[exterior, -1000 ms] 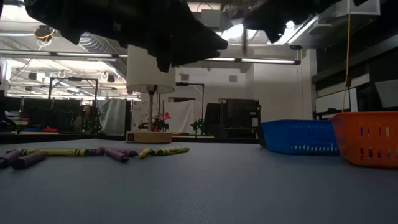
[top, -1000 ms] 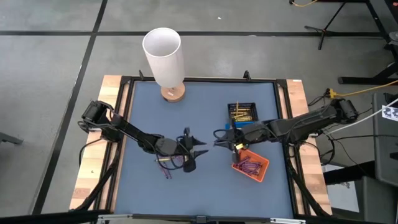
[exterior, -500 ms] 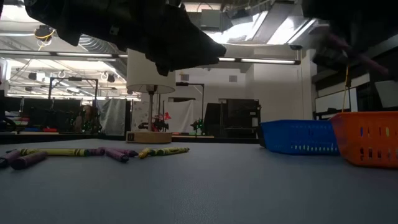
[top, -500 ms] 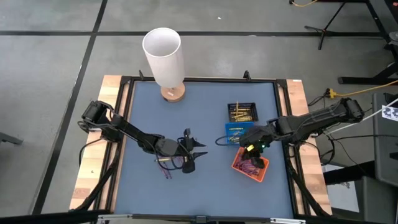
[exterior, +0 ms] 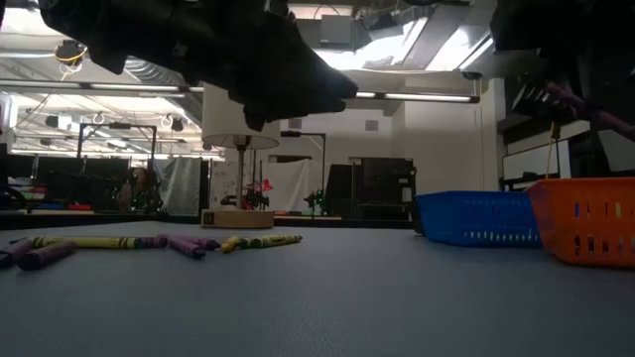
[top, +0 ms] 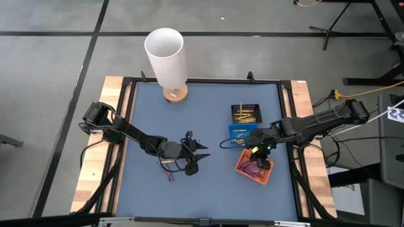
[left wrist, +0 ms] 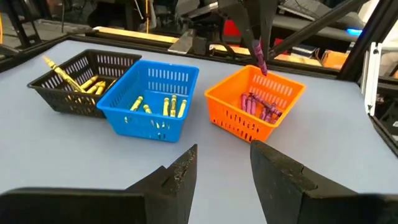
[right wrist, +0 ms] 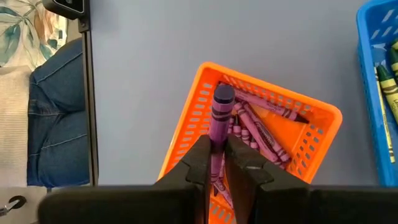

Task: Sort crayons
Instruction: Put the purple crayon into the orange bin, then put the yellow crayon into the black bin

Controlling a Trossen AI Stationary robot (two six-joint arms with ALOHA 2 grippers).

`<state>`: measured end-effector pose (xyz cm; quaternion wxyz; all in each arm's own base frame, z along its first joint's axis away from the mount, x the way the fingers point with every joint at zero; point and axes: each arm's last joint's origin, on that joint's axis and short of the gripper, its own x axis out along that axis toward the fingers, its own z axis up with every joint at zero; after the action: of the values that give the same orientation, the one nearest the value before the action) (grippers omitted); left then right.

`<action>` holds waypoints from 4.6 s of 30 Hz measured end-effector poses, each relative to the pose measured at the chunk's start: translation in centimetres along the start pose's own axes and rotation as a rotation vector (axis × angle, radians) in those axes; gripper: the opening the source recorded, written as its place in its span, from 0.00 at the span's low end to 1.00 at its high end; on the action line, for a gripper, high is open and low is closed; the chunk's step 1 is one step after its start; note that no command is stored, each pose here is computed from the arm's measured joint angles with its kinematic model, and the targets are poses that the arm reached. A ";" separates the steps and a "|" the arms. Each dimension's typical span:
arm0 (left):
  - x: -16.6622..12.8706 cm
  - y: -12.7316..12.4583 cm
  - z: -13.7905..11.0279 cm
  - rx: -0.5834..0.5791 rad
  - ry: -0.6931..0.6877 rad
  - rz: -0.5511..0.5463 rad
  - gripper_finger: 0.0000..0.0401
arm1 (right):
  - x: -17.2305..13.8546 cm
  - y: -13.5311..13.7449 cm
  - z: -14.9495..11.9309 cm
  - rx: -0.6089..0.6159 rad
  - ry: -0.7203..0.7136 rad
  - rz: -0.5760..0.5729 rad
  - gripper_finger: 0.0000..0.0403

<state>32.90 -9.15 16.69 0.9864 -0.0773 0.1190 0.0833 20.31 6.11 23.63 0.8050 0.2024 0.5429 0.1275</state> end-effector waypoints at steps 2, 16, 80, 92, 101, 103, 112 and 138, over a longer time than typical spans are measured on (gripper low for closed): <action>0.0 0.0 -0.1 0.007 0.011 0.003 0.33 | 0.0 0.0 0.0 0.000 0.000 0.000 0.09; -0.6 0.5 -0.3 0.000 0.145 0.073 0.33 | 0.0 0.0 0.0 0.001 0.002 0.001 0.14; -0.2 1.7 -4.4 -0.477 0.720 0.560 0.32 | 0.0 -0.1 0.1 -0.001 -0.015 -0.025 0.38; -0.2 1.8 -4.4 -0.474 0.717 0.567 0.13 | 0.0 -0.1 0.1 -0.001 -0.016 -0.024 0.38; -0.1 1.7 -4.4 -0.481 0.706 0.559 0.04 | 0.0 -0.1 0.1 -0.001 -0.016 -0.024 0.38; 0.0 1.7 -4.4 -0.483 0.700 0.557 0.03 | 0.0 -0.1 0.1 -0.001 -0.016 -0.024 0.38; -0.2 1.7 -3.9 -0.478 0.681 0.549 0.02 | -0.1 0.0 0.1 -0.002 -0.018 -0.020 0.38; 6.7 2.1 9.4 0.082 -0.012 0.188 0.02 | -7.6 1.1 -2.9 -0.155 -0.361 0.033 0.38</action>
<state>40.98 -4.55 23.75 0.9772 -0.0248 0.1230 0.1712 14.79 4.37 29.45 0.9002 0.1684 0.3750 0.1438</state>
